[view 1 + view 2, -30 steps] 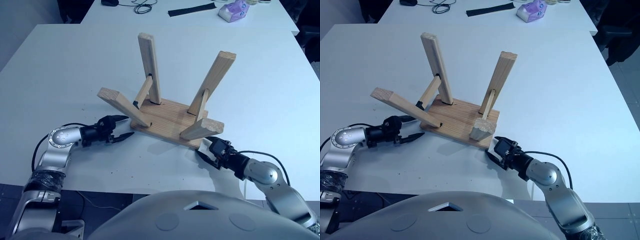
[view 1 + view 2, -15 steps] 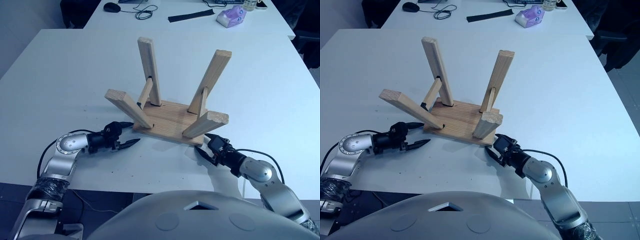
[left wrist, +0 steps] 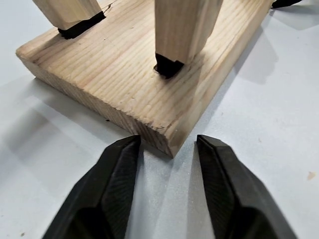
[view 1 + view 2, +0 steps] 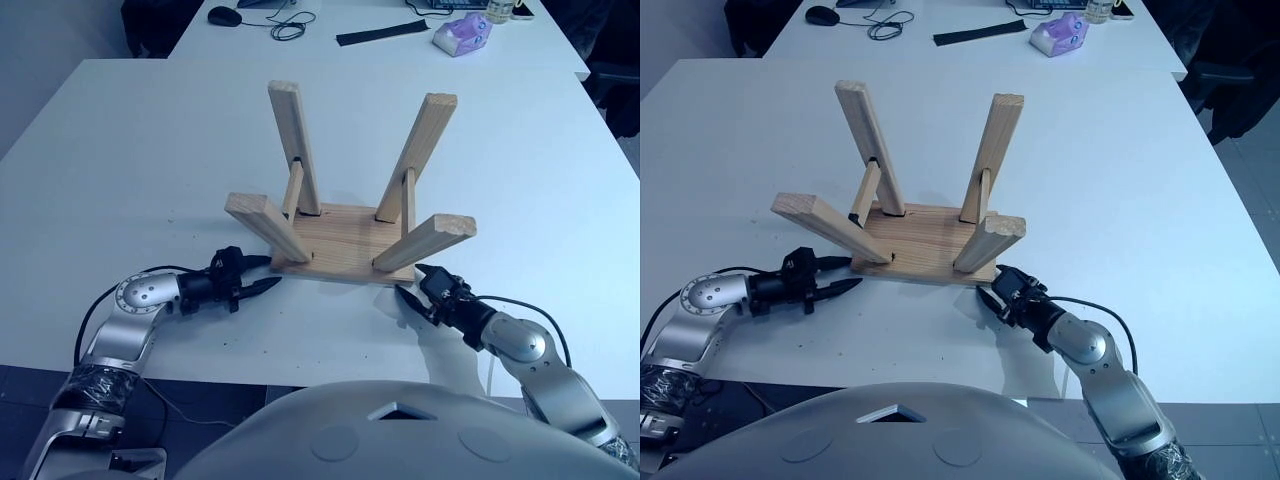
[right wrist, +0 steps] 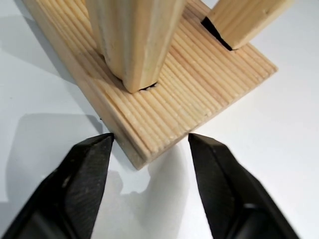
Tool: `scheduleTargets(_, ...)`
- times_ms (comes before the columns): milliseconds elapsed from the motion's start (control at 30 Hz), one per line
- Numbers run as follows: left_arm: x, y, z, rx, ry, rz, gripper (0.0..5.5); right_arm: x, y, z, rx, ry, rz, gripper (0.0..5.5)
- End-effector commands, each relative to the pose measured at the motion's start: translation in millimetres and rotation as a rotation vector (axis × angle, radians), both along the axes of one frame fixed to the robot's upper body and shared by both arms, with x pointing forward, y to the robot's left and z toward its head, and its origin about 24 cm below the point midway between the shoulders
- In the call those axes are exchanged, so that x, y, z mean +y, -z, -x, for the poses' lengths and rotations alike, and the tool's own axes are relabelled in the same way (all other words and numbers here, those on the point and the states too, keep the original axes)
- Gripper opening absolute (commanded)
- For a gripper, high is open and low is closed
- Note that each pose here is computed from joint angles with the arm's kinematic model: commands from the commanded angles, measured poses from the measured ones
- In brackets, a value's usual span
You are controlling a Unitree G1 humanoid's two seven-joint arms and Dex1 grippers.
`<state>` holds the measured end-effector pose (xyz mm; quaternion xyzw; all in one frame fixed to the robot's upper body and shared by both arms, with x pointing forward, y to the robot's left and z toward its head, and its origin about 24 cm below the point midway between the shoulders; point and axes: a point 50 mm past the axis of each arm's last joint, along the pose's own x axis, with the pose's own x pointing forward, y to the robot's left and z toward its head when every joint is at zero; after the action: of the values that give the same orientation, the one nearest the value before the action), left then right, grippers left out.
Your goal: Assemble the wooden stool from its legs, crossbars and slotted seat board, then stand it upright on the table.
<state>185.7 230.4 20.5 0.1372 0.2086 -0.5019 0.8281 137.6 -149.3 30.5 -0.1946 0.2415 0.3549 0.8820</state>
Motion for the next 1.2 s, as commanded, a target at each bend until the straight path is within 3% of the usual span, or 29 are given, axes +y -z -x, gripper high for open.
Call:
scheduleTargets(33,-24.6,0.5,11.5,0.024,0.080,0.036,1.83,4.0,-1.0,1.8,0.011,-0.027,-0.018,2.51)
scheduleTargets(500,-24.1,-70.5,48.9,0.025,0.127,0.095,1.83,-8.2,-58.7,55.6,0.149,-0.222,-0.082,2.33)
scheduleTargets(767,-35.3,-95.6,81.8,0.136,0.139,0.182,1.83,-31.0,-100.5,48.0,0.104,-0.287,-0.177,2.33)
scheduleTargets(1000,-30.3,-129.7,70.2,0.110,0.135,0.244,1.83,-34.6,-121.7,49.5,0.123,-0.381,-0.203,2.33)
scheduleTargets(1200,-31.4,-138.9,68.9,0.152,0.184,0.246,1.83,-35.3,-125.4,42.0,0.098,-0.327,-0.182,2.33)
